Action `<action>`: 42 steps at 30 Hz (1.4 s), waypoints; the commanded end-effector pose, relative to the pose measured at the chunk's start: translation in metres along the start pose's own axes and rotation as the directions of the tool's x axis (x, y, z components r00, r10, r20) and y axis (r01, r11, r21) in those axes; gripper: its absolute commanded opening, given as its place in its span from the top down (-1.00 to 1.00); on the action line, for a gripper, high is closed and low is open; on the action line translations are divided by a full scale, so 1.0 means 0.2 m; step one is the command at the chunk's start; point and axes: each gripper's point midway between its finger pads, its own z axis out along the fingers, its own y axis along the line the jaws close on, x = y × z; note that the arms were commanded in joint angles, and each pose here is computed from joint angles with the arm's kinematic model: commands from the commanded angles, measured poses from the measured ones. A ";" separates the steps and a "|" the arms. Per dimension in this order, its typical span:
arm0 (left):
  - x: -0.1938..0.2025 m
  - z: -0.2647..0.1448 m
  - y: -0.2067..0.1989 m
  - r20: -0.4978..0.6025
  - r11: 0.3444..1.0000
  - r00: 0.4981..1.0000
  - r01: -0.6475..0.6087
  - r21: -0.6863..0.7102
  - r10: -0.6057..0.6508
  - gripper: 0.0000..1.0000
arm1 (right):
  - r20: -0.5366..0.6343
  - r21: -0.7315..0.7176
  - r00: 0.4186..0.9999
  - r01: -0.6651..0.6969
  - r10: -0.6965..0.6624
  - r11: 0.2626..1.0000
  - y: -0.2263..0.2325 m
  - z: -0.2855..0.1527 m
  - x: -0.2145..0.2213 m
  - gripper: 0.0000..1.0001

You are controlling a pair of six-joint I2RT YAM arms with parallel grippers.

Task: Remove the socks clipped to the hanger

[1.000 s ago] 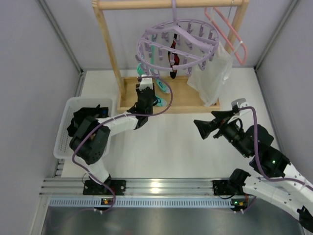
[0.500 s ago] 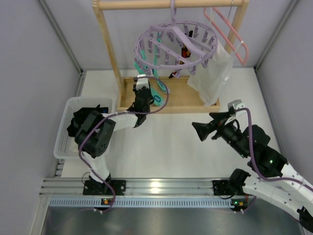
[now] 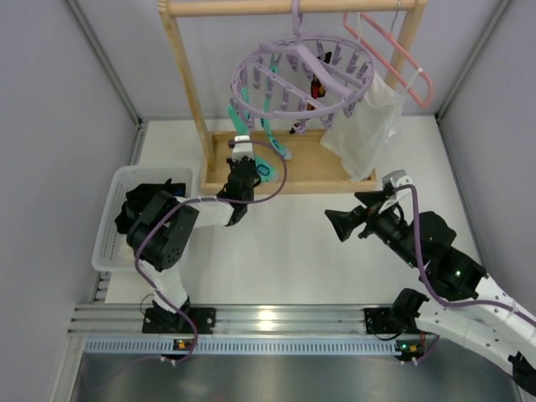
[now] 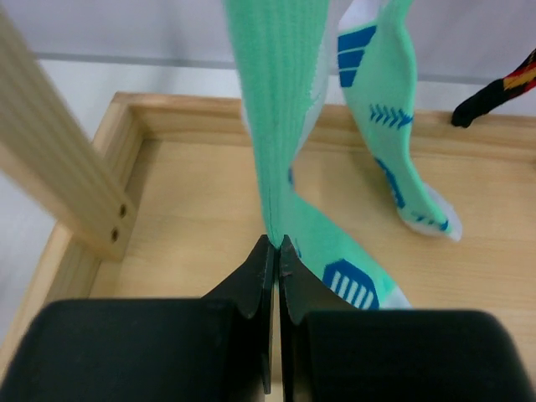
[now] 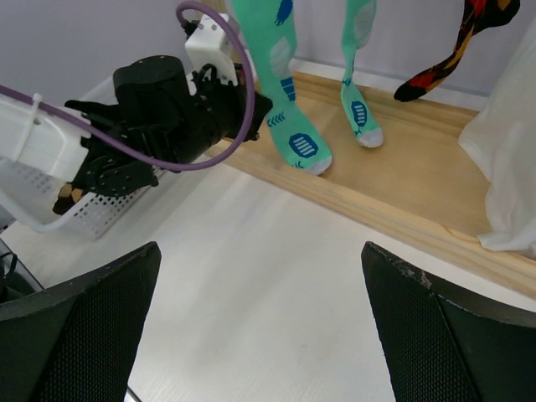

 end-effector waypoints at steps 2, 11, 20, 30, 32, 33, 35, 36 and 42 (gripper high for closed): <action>-0.33 -0.24 0.03 0.132 0.988 0.979 0.155 0.005 -0.154 1.00 | 0.093 -0.050 0.995 -0.042 0.046 0.998 0.06 0.02 -0.13 -0.99; -0.47 -0.77 -0.17 0.116 0.971 0.977 0.157 0.178 -0.179 1.00 | 0.175 -0.082 0.976 -0.120 0.133 0.989 0.07 -0.08 -0.28 -0.99; -0.46 -1.18 -0.51 0.136 0.962 0.990 -0.056 0.266 0.020 1.00 | 0.184 0.017 0.977 -0.114 0.109 0.993 0.01 -0.14 -0.47 -0.99; -0.34 -1.36 -0.96 0.179 0.911 0.941 -0.326 0.252 0.287 1.00 | 0.033 0.156 0.998 0.042 -0.047 0.987 -0.01 -0.03 -0.74 -0.98; -0.34 -1.36 -1.04 0.186 0.904 0.930 -0.356 0.236 0.317 1.00 | -0.008 0.143 0.997 0.073 -0.073 0.987 0.02 -0.01 -0.79 -0.94; -0.35 -1.36 -1.05 0.189 0.898 0.917 -0.388 0.208 0.352 1.00 | -0.074 0.141 0.993 0.107 -0.098 0.984 0.04 0.08 -0.74 -0.89; -0.34 -1.35 -1.10 0.191 0.888 0.901 -0.423 0.181 0.390 1.00 | -0.115 0.121 0.985 0.139 -0.125 0.983 0.07 0.11 -0.78 -0.85; -0.33 -1.35 -1.11 0.195 0.873 0.883 -0.458 0.167 0.427 1.00 | -0.176 0.119 0.973 0.173 -0.151 0.978 0.08 0.21 -0.73 -0.77; -0.32 -1.34 -1.17 0.211 0.845 0.856 -0.508 0.168 0.473 1.00 | -0.232 0.176 0.952 0.245 -0.202 0.953 0.05 0.40 -0.73 -0.57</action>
